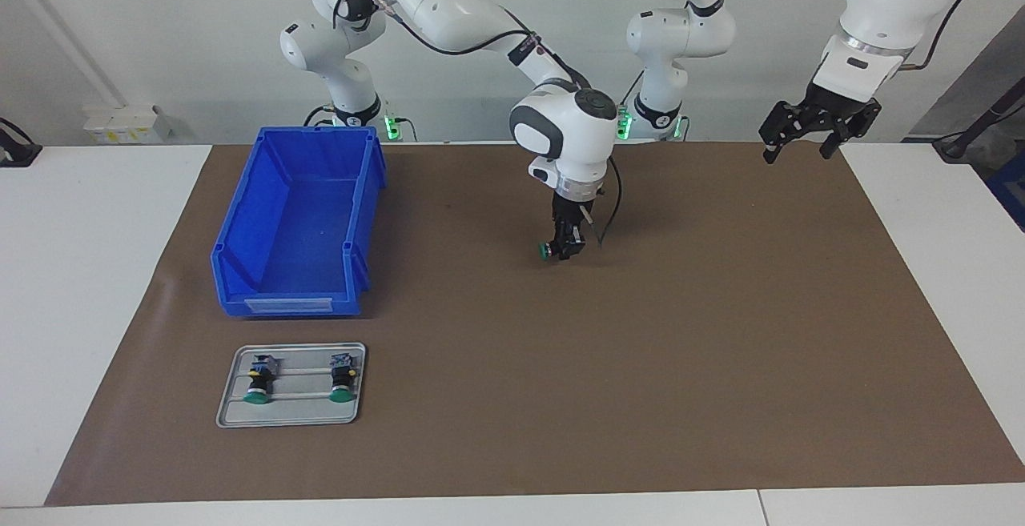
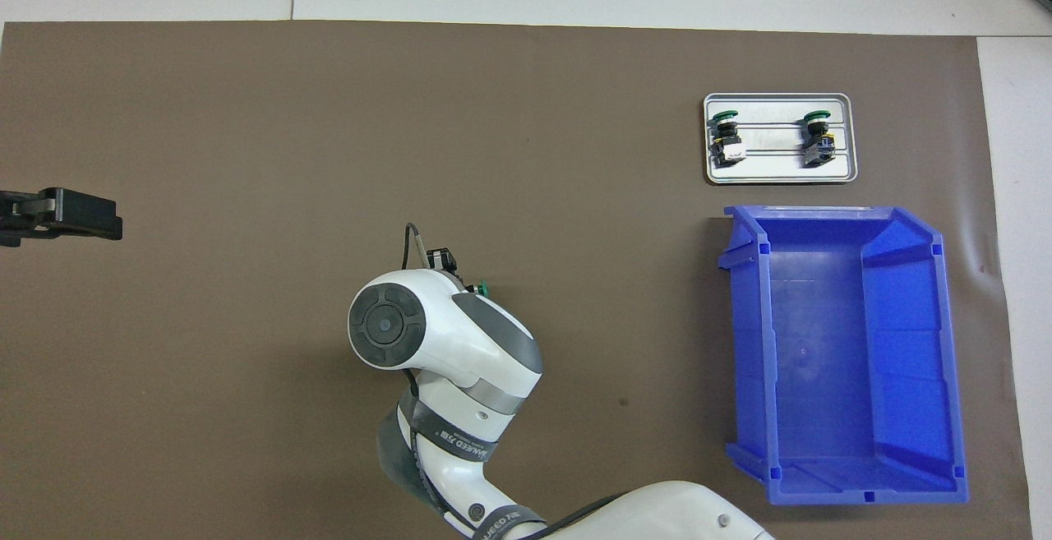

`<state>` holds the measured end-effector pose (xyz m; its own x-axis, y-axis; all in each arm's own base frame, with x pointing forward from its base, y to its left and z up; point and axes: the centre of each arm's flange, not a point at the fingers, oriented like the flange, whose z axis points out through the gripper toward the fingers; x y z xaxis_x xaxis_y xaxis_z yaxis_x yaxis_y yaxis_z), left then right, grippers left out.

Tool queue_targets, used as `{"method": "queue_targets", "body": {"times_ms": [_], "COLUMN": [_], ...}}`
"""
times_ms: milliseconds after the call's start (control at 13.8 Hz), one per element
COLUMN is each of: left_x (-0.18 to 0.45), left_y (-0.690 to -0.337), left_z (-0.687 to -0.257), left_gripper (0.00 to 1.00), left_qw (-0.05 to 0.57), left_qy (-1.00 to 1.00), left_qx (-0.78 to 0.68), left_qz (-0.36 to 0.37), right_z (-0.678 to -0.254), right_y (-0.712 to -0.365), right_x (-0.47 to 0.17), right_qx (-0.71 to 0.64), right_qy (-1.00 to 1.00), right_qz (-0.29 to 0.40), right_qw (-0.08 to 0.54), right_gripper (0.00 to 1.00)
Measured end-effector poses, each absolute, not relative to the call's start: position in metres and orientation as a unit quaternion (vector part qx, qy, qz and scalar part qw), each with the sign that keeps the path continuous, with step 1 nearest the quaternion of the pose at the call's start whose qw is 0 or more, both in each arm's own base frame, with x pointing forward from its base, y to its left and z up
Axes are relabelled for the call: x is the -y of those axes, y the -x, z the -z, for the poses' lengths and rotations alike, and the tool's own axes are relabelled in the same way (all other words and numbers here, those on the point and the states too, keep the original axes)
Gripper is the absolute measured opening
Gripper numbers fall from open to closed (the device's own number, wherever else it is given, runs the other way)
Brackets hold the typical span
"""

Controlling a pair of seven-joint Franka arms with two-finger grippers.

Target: Place and press button with both arms

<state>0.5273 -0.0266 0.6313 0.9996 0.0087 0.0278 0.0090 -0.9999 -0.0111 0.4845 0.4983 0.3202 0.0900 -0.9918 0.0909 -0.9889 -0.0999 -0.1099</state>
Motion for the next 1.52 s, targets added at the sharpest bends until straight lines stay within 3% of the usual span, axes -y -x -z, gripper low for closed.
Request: {"method": "queue_targets", "body": {"times_ms": [361, 578, 651, 1012, 1373, 1518], "left_x": [0.027, 0.027, 0.027, 0.048, 0.103, 0.125], "left_y": [-0.527, -0.527, -0.527, -0.527, -0.53, -0.524], "left_z": [-0.631, -0.631, -0.631, -0.632, -0.618, -0.613], "left_gripper": [1.0, 1.0, 1.0, 1.0, 1.0, 1.0], "left_qw": [0.006, 0.006, 0.006, 0.006, 0.001, -0.001], "left_qy": [1.0, 1.0, 1.0, 1.0, 0.996, 0.995], "left_qx": [0.004, 0.004, 0.004, -0.015, -0.064, -0.086], "left_qz": [0.014, 0.014, 0.014, 0.017, 0.057, 0.057], "right_z": [-0.31, -0.311, -0.314, -0.391, -0.444, -0.46], "right_y": [-0.482, -0.486, -0.489, -0.53, -0.536, -0.538], "right_x": [-0.496, -0.491, -0.49, -0.419, -0.335, -0.309], "right_qx": [-0.688, -0.692, -0.693, -0.663, -0.607, -0.588], "right_qy": [0.723, 0.719, 0.717, 0.744, 0.79, 0.805], "right_qz": [0.069, 0.069, 0.07, 0.08, 0.085, 0.078], "right_qw": [0.011, 0.011, 0.014, 0.022, 0.008, -0.001], "right_gripper": [0.43, 0.72, 0.74, 0.76, 0.92, 0.93]}}
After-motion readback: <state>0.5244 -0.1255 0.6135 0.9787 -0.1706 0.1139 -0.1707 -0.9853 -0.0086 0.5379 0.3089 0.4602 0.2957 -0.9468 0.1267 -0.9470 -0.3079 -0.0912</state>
